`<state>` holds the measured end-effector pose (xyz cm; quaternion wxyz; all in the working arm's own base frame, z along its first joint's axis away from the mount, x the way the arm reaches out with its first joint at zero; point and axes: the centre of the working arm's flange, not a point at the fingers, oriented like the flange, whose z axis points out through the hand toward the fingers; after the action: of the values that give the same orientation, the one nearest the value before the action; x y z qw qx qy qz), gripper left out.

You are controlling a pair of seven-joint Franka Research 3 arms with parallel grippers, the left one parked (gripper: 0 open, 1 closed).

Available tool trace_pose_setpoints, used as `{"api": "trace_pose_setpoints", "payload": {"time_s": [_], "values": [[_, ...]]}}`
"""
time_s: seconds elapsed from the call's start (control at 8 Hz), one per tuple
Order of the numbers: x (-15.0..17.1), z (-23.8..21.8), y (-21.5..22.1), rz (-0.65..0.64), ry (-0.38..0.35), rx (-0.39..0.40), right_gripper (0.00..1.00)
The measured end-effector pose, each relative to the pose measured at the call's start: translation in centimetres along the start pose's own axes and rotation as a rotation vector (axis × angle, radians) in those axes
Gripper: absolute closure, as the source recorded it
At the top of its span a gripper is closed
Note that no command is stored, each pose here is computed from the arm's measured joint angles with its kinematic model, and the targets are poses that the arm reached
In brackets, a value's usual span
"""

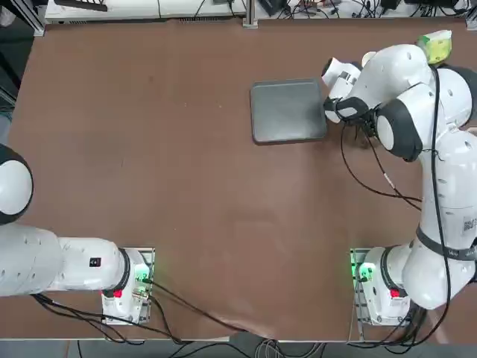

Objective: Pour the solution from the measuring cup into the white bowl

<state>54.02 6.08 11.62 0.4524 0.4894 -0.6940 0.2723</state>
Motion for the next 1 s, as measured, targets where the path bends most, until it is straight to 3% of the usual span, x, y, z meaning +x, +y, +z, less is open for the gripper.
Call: {"api": "trace_pose_setpoints", "payload": {"time_s": [0.5,0.75,1.0], "values": [[0.08,0.71,-0.27,0.005,0.015,-0.004,0.06],[0.09,0.6,-0.38,0.007,0.02,0.004,0.27],[0.0,0.45,-0.34,-0.001,0.026,0.016,0.27]]}}
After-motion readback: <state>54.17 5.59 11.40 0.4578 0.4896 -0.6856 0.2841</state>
